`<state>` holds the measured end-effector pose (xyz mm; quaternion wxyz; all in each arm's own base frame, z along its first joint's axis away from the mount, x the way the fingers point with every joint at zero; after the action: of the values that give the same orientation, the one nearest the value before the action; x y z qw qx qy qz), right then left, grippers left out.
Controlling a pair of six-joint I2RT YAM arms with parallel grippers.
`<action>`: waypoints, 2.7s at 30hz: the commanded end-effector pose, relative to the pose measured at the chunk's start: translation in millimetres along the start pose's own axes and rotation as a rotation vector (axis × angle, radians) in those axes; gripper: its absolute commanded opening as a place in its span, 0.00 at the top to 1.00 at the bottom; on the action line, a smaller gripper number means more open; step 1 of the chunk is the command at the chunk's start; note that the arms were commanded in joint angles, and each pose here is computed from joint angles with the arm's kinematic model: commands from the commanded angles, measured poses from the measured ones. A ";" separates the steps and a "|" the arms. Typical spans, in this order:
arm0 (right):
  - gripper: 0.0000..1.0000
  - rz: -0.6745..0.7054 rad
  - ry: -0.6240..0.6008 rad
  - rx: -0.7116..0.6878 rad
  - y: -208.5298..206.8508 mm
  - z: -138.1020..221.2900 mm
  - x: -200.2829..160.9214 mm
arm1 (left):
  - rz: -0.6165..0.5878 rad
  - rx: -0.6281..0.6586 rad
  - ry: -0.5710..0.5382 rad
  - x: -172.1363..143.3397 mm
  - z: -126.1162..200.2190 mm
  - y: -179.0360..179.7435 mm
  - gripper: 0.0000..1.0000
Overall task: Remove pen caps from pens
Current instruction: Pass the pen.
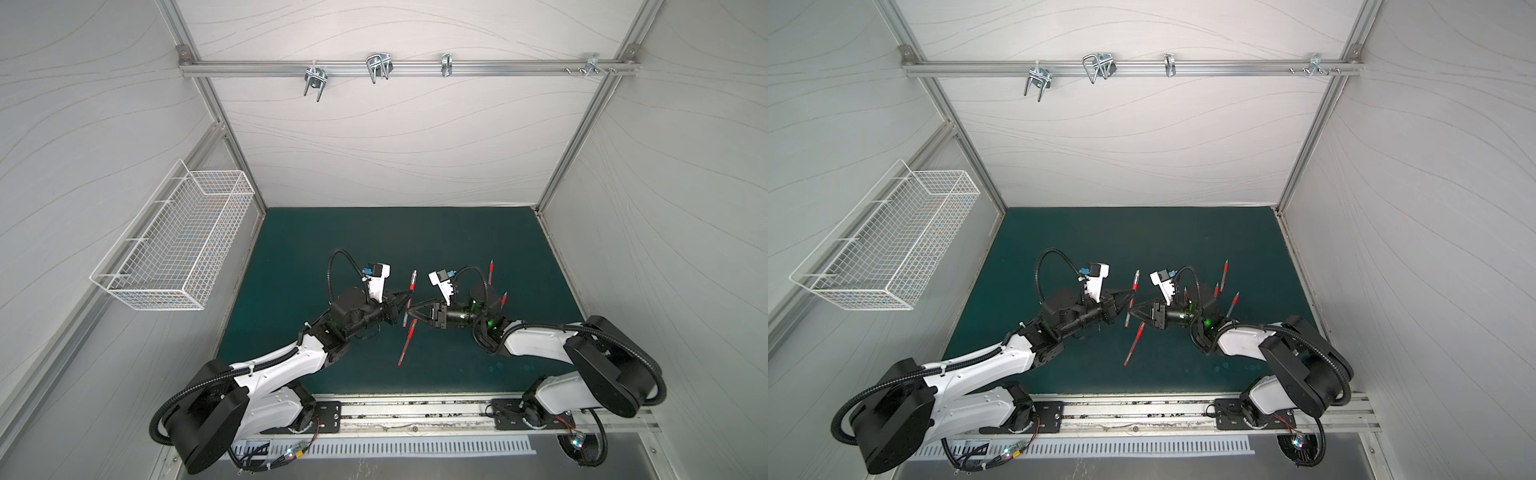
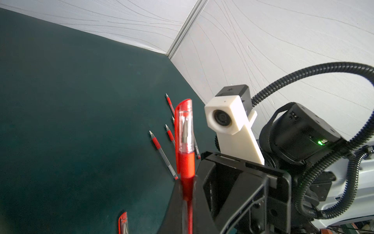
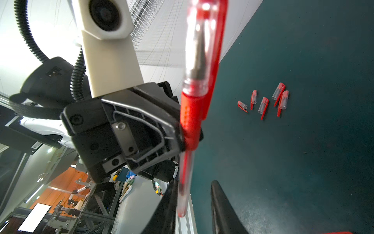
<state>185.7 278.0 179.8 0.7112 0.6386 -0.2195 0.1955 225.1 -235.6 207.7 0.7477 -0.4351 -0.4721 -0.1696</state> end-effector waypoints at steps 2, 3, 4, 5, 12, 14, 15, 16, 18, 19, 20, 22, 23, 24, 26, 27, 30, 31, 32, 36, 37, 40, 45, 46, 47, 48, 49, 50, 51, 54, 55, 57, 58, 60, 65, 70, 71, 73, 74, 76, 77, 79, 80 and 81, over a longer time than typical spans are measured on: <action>0.71 0.032 -0.007 0.061 10.2 -7.2 5.5 | -0.041 -0.028 -0.040 9.1 -1.8 -8.7 1.00; 0.74 0.030 -0.005 0.066 9.6 -8.6 5.0 | -0.042 -0.029 -0.042 9.2 -1.3 -9.4 1.00; 0.77 0.030 -0.002 0.074 10.2 -10.2 4.7 | -0.044 -0.028 -0.045 9.5 -0.8 -9.4 1.00; 0.80 0.027 0.000 0.078 9.4 -11.3 4.4 | -0.045 -0.028 -0.047 9.6 -0.3 -9.3 1.00; 0.98 0.044 0.009 0.066 8.2 -11.9 3.7 | -0.043 -0.009 -0.048 9.3 1.1 -7.2 0.97; 1.00 0.067 0.007 0.034 8.4 -9.1 3.4 | -0.041 0.010 -0.047 9.5 2.5 -5.3 0.83; 1.00 0.085 0.003 0.010 8.3 -7.0 4.2 | -0.043 0.020 -0.051 10.6 4.0 -4.7 0.74; 1.00 0.100 -0.002 -0.014 8.6 -5.0 4.9 | -0.045 0.029 -0.055 11.8 5.5 -4.3 0.68; 1.00 0.120 0.006 -0.104 4.2 -0.4 4.8 | -0.052 0.043 -0.060 14.0 9.2 -3.5 0.59; 1.00 0.132 0.007 -0.141 3.9 1.9 5.9 | -0.056 0.049 -0.065 15.5 11.2 -3.5 0.57; 1.00 0.146 0.010 -0.179 3.5 4.8 6.6 | -0.062 0.052 -0.069 17.2 13.2 -4.1 0.55; 1.00 0.176 -0.002 -0.248 3.1 10.8 8.5 | -0.067 0.065 -0.071 19.9 16.6 -3.5 0.52; 1.00 0.194 -0.007 -0.280 3.3 13.4 9.8 | -0.066 0.068 -0.070 21.7 17.9 -3.9 0.51; 1.00 0.205 0.001 -0.310 2.7 15.5 8.9 | -0.067 0.069 -0.068 22.9 19.0 -3.9 0.50; 1.00 0.220 0.012 -0.352 2.4 17.8 8.9 | -0.070 0.060 -0.073 24.8 20.7 -5.1 0.49; 1.00 0.226 0.017 -0.364 2.3 18.4 9.3 | -0.071 0.050 -0.073 24.9 21.2 -6.9 0.49; 1.00 0.243 0.060 -0.382 3.4 18.5 6.7 | -0.083 0.015 -0.077 27.2 23.0 -12.4 0.49; 1.00 0.255 0.075 -0.385 4.2 18.1 5.8 | -0.087 0.009 -0.078 27.7 23.5 -13.6 0.49; 1.00 0.273 0.089 -0.382 5.5 17.4 4.8 | -0.092 0.002 -0.082 28.5 24.7 -14.9 0.48; 1.00 0.295 0.136 -0.354 8.5 14.8 -1.2 | -0.103 -0.002 -0.098 30.3 29.1 -16.7 0.49; 1.00 0.300 0.142 -0.343 9.3 14.1 -2.0 | -0.102 -0.001 -0.099 30.3 29.7 -16.8 0.49; 1.00 0.309 0.160 -0.305 13.2 11.7 -4.3 | -0.103 -0.003 -0.095 31.0 29.0 -17.4 0.50; 1.00 0.312 0.178 -0.285 14.0 9.1 -7.7 | -0.104 -0.029 -0.078 29.1 25.4 -19.6 0.55; 1.00 0.317 0.181 -0.281 14.7 8.3 -7.7 | -0.103 -0.030 -0.076 29.0 24.8 -19.6 0.56; 1.00 0.314 0.186 -0.278 14.4 7.6 -8.8 | -0.101 -0.028 -0.072 28.4 24.3 -19.2 0.57; 1.00 0.317 0.189 -0.274 15.0 7.0 -9.1 | -0.102 -0.028 -0.070 28.0 23.7 -18.9 0.57; 1.00 0.318 0.195 -0.271 15.3 6.0 -9.5 | -0.102 -0.032 -0.068 28.0 23.2 -19.3 0.58; 1.00 0.319 0.200 -0.268 15.3 5.1 -10.3 | -0.102 -0.034 -0.068 28.1 22.9 -19.6 0.59; 1.00 0.318 0.206 -0.267 15.1 4.1 -11.3 | -0.101 -0.037 -0.066 27.8 22.5 -19.8 0.60; 1.00 0.321 0.221 -0.260 15.1 1.0 -13.2 | -0.102 -0.039 -0.062 27.1 21.9 -19.7 0.60; 1.00 0.320 0.228 -0.259 14.8 0.1 -14.0 | -0.100 -0.039 -0.059 26.5 21.6 -19.5 0.60; 1.00 0.323 0.239 -0.254 15.2 -2.0 -15.4 | -0.098 -0.038 -0.058 26.8 21.0 -19.4 0.60; 1.00 0.323 0.245 -0.252 15.2 -3.2 -16.6 | -0.095 -0.036 -0.055 26.4 20.4 -18.9 0.60; 1.00 0.329 0.253 -0.248 15.8 -5.0 -17.7 | -0.092 -0.034 -0.050 25.7 19.5 -18.3 0.61; 1.00 0.341 0.264 -0.236 18.0 -7.5 -20.3 | -0.090 -0.024 -0.046 24.9 18.6 -16.6 0.62; 1.00 0.342 0.282 -0.228 17.0 -10.3 -23.2 | -0.088 -0.011 -0.050 25.6 19.3 -14.7 0.63; 1.00 0.341 0.287 -0.228 16.6 -11.0 -23.7 | -0.087 -0.008 -0.050 25.6 19.3 -14.2 0.64; 1.00 0.340 0.296 -0.224 16.6 -12.9 -24.9 | -0.087 -0.005 -0.053 26.3 20.1 -14.0 0.66; 1.00 0.341 0.301 -0.222 16.7 -14.1 -25.6 | -0.086 -0.001 -0.052 26.0 20.2 -13.1 0.67; 1.00 0.343 0.310 -0.220 16.3 -15.3 -27.6 | -0.085 0.003 -0.052 26.0 20.6 -12.3 0.69; 1.00 0.344 0.310 -0.220 16.5 -15.8 -27.3 | -0.084 0.007 -0.055 26.7 20.9 -11.7 0.70; 1.00 0.347 0.310 -0.220 16.8 -16.0 -27.2 | -0.081 0.012 -0.053 26.5 20.7 -10.9 0.71; 1.00 0.348 0.310 -0.221 17.2 -16.0 -27.2 | -0.080 0.014 -0.052 26.3 20.6 -10.5 0.72; 1.00 0.348 0.310 -0.222 16.9 -15.6 -27.6 | -0.080 0.015 -0.052 26.4 20.2 -10.2 0.73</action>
<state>156.8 290.8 169.8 0.7704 0.4670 -0.2310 0.3675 214.6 -220.2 218.7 0.7472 -0.4100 -0.4871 -0.1907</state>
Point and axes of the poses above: each gripper's point midway between its finger pads, its own z axis back along the fingers, its own y axis along the line the jaws close on, x = y × z, the point moved 5 cm from there along z, back along the fingers, and after that the axes turned 7 degrees about -z, right-handed, at the moved point
